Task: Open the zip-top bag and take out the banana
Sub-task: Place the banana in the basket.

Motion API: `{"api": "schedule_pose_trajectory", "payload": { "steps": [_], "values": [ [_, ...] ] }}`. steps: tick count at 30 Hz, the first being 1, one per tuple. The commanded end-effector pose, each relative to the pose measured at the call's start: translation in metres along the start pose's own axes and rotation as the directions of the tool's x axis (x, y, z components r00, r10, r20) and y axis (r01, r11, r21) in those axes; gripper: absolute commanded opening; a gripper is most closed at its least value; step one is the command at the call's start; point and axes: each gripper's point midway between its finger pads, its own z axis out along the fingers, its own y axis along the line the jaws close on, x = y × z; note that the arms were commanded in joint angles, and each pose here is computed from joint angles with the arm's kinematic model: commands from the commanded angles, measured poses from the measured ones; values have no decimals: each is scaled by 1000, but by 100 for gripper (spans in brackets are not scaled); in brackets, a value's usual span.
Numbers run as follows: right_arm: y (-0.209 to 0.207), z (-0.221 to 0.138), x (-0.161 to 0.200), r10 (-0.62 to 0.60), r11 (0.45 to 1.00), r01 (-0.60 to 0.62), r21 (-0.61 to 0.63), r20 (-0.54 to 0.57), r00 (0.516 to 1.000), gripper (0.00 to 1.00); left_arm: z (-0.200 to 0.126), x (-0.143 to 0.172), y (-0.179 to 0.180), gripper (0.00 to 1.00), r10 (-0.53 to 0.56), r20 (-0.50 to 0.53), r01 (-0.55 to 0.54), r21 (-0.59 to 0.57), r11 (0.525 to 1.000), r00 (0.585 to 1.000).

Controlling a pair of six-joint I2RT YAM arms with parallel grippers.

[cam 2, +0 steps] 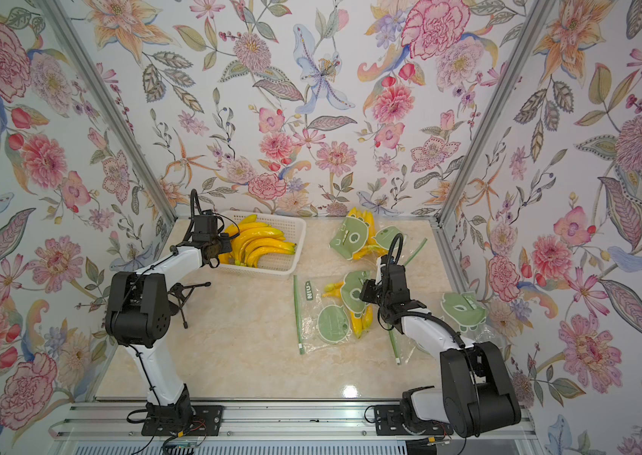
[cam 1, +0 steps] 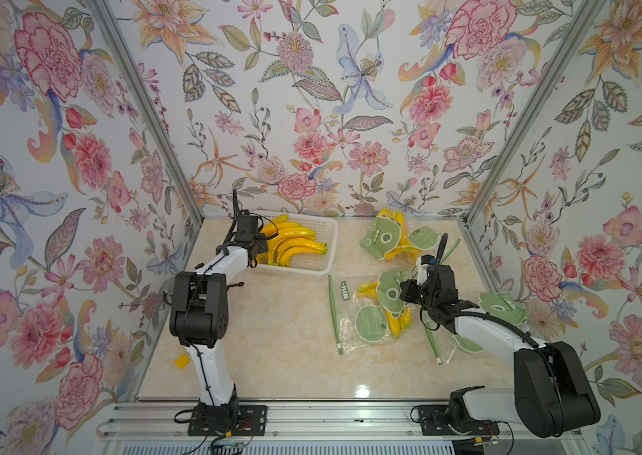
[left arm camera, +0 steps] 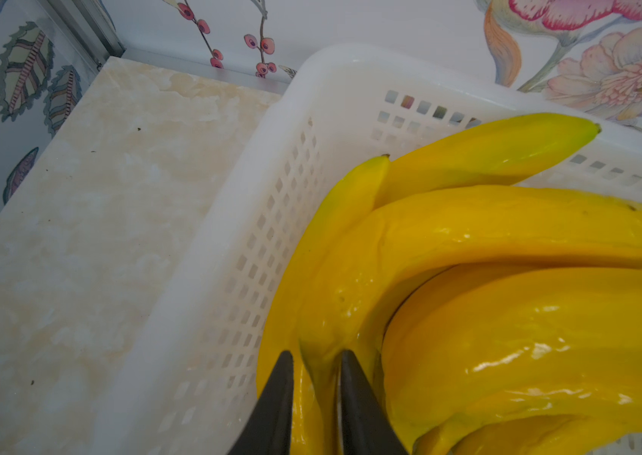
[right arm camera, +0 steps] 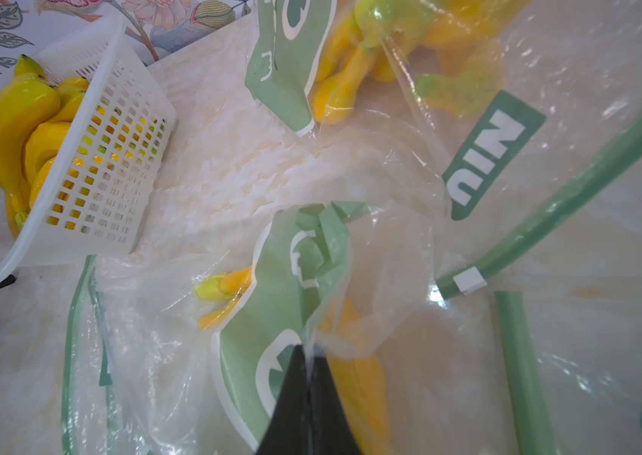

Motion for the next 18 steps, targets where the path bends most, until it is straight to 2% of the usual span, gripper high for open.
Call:
{"api": "schedule_pose_trajectory", "payload": {
  "steps": [1, 5, 11, 18],
  "values": [
    [4, -1, 2, -1, 1000, 1, -12, 0, 1000, 0, -20, -17, 1, 36, -3, 43, 3, 4, 1000, 999],
    [6, -2, 0, -6, 1000, 6, -13, 1, 1000, 0, -56, -31, -1, 46, 8, 125, -10, 13, 1000, 992],
    [11, -1, -2, -13, 1000, 13, -25, -2, 1000, 0, -122, -28, -14, 53, 21, 241, -36, 57, 998, 970],
    [20, 3, -6, -38, 999, 38, -39, -10, 999, 0, -170, 28, -45, 54, 56, 273, -99, 146, 984, 961]
  ]
}}
